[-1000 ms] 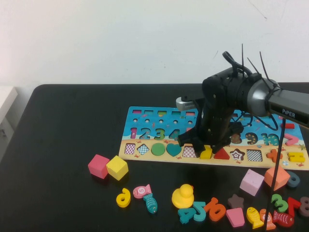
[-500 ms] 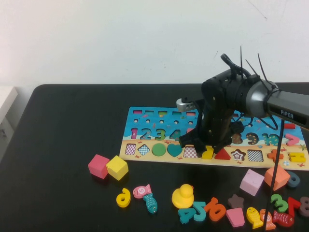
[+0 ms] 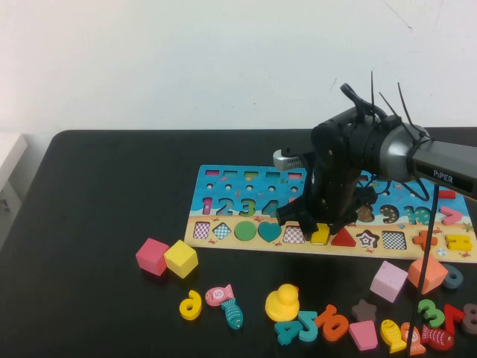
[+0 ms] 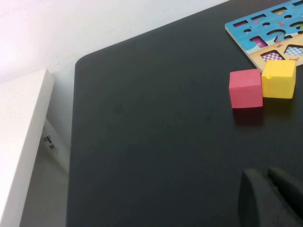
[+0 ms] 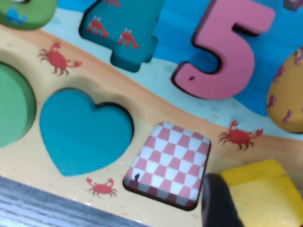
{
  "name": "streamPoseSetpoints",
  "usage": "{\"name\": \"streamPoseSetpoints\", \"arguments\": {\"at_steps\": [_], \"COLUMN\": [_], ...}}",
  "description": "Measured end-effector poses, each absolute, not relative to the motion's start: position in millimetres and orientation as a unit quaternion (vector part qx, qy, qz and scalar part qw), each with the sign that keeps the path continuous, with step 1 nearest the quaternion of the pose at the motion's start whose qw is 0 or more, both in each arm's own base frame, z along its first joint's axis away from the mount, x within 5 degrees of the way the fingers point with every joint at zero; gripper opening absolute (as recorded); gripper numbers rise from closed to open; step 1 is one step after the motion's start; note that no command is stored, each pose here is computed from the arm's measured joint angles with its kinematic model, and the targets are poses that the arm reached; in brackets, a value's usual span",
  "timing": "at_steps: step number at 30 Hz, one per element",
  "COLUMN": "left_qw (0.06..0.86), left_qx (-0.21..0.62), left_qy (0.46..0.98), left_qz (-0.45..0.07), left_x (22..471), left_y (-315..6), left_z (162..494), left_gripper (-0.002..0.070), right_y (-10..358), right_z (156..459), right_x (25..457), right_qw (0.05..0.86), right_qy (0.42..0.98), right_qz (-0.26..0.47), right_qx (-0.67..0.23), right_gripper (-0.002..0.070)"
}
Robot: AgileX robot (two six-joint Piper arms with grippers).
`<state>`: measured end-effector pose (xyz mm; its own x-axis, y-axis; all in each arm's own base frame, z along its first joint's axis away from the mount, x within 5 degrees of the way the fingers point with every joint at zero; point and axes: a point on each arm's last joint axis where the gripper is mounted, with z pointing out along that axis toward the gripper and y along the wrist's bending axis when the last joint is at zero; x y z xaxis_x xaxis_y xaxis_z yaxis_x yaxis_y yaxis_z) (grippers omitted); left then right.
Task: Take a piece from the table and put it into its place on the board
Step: Place the "Pentagon" into the hole of the Pentagon
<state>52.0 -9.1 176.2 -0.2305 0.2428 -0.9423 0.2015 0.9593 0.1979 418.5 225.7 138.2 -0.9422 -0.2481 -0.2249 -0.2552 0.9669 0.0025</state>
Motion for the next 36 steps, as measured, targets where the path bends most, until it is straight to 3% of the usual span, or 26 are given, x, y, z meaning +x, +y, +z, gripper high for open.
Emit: {"name": "streamPoseSetpoints", "arguments": {"at_steps": [36], "left_qw": [0.604], "left_qx": [0.142], "left_qy": [0.784], "left_qz": [0.017], "left_x": [52.0], "left_y": [-9.1], "left_z": [176.2], "left_gripper": [-0.0001], "right_y": [224.0], "right_z": [134.1], "right_x": [416.8], "right_qw": [0.097], "right_qy": [0.990], "right_qz": [0.009], "right_qx": [-0.102], "right_gripper": [0.0370]}}
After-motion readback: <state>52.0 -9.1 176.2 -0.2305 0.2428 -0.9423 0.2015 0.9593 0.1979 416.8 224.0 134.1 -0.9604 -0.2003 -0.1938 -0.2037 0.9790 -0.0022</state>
